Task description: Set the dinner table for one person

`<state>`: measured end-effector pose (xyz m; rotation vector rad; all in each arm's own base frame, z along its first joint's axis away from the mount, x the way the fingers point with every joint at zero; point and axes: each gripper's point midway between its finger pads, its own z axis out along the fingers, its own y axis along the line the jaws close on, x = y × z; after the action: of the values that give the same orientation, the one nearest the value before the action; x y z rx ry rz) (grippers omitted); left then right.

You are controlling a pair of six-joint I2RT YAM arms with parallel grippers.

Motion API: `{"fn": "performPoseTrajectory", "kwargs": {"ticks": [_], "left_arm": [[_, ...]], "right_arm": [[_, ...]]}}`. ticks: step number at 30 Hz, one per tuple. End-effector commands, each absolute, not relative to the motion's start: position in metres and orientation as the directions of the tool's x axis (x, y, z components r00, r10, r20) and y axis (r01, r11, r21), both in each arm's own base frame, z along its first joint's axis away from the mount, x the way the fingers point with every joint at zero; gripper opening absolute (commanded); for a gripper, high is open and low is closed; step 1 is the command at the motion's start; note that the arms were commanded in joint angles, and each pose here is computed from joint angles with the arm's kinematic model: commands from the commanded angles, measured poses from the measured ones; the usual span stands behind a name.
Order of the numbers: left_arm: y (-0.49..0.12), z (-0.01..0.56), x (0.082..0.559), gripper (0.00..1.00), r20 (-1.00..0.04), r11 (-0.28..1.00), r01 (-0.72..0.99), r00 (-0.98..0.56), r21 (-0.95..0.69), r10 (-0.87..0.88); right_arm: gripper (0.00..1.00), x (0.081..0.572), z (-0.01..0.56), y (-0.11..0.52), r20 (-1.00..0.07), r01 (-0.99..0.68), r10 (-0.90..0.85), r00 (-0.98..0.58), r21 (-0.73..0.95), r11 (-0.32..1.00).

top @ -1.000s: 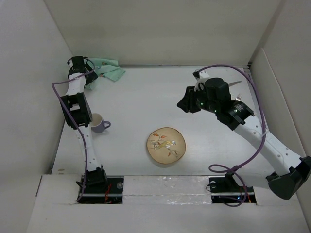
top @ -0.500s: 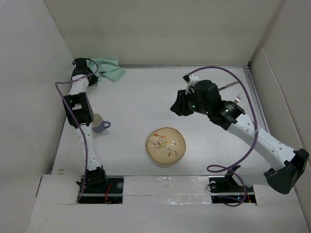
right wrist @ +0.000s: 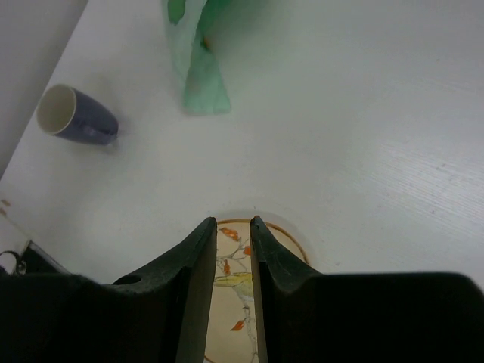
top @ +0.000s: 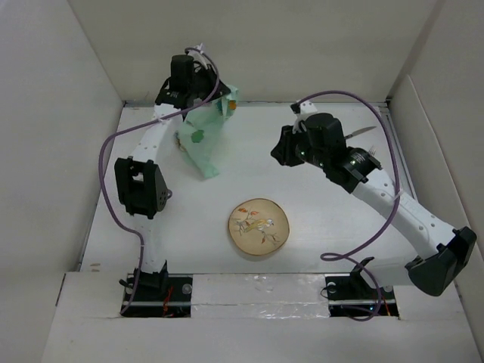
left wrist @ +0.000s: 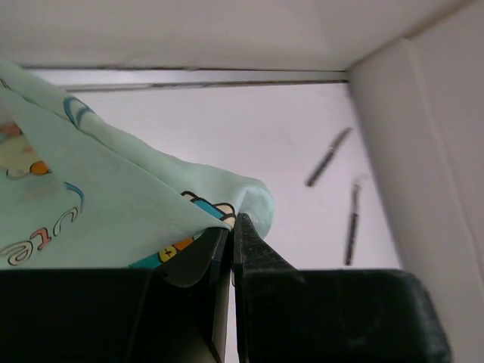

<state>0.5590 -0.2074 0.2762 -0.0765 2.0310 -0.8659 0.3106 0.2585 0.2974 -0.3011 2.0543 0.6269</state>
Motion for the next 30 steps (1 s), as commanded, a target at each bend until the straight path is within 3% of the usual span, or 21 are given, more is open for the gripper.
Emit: {"fn": "performPoseTrajectory", "kwargs": {"ticks": [1, 7, 9, 13, 18, 24, 30], "left_arm": [[-0.214, 0.386, 0.526, 0.00, -0.784, 0.631, 0.483, -0.492, -0.608, -0.379], [-0.201, 0.439, 0.491, 0.00, -0.810, 0.547, 0.598, -0.397, -0.585, -0.432], [-0.186, 0.419, 0.505, 0.00, -0.794, 0.567, 0.556, -0.415, -0.608, -0.444], [-0.167, 0.375, 0.526, 0.00, -0.739, 0.559, 0.484, -0.468, -0.674, -0.485], [-0.155, 0.332, 0.527, 0.00, -0.645, 0.503, 0.406, -0.526, -0.763, -0.554], [-0.145, 0.307, 0.529, 0.00, -0.644, 0.564, 0.331, -0.525, -0.756, -0.556], [-0.132, 0.271, 0.533, 0.00, -0.629, 0.635, 0.210, -0.541, -0.743, -0.558]], "right_arm": [[0.32, 0.336, 0.341, 0.233, -0.898, -0.392, 0.135, -0.418, 0.312, 0.865], [0.43, 0.349, 0.335, 0.217, -0.888, -0.362, 0.172, -0.427, 0.342, 0.867], [0.51, 0.353, 0.324, 0.221, -0.876, -0.372, 0.168, -0.452, 0.356, 0.857], [0.58, 0.358, 0.298, 0.230, -0.845, -0.379, 0.149, -0.514, 0.379, 0.844], [0.72, 0.369, 0.239, 0.231, -0.797, -0.318, 0.113, -0.593, 0.360, 0.877], [0.75, 0.401, 0.172, 0.229, -0.737, -0.247, 0.082, -0.671, 0.326, 0.912], [0.73, 0.424, 0.095, 0.242, -0.603, -0.173, 0.072, -0.795, 0.337, 0.925]]}}
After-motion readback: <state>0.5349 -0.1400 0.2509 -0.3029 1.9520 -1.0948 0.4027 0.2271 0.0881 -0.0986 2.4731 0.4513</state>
